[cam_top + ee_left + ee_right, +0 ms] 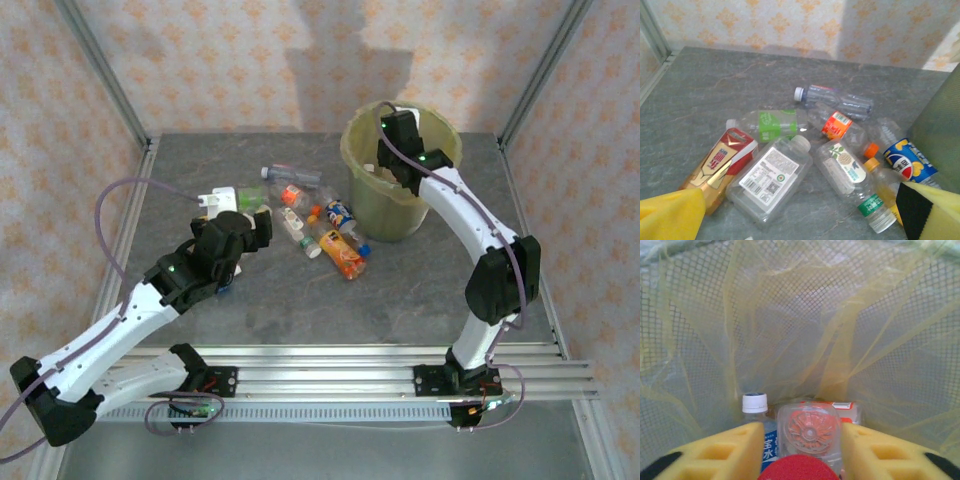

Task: Put the plastic bottles in the bin

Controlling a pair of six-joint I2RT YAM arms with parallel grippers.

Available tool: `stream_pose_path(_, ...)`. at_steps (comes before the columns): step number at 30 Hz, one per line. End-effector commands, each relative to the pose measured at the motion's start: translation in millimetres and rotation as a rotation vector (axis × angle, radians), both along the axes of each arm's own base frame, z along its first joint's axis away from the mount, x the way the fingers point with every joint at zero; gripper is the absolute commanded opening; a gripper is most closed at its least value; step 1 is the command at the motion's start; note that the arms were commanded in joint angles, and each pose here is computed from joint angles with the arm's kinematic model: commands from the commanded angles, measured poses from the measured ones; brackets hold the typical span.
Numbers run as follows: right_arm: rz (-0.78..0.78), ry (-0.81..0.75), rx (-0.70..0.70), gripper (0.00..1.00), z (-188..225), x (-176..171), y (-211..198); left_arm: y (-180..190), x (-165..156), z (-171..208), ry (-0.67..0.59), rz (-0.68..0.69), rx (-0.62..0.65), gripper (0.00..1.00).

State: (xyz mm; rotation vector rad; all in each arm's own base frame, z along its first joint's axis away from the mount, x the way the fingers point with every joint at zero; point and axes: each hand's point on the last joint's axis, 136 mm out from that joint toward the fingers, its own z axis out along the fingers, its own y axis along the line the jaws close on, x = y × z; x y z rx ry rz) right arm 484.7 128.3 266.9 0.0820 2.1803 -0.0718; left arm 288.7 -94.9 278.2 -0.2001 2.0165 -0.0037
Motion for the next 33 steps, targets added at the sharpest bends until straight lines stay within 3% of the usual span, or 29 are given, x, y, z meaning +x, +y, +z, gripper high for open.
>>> stream_pose_path(1,0.01,-0.013,0.003,0.52,29,-11,-3,21,-5,-6,0.064,0.08,0.037,1.0)
stream_pose_path(6,0.042,-0.043,0.042,0.68,61,-27,-3,42,-11,-25,0.191,0.116,0.07,1.0)
stream_pose_path(13,0.052,-0.093,0.099,0.73,97,-54,-9,60,-27,-65,0.434,0.115,0.1,0.99)
stream_pose_path(19,0.088,-0.164,0.171,0.85,133,-83,-12,63,-44,-105,0.671,0.093,0.189,0.95)
stream_pose_path(22,0.095,-0.191,0.204,0.99,145,-96,-15,63,-50,-122,0.766,0.086,0.219,0.92)
stream_pose_path(27,0.087,-0.226,0.233,0.99,154,-110,-20,54,-51,-148,0.867,0.052,0.226,0.93)
stream_pose_path(33,0.078,-0.266,0.244,0.99,163,-121,-27,62,-43,-172,0.918,0.105,0.239,0.99)
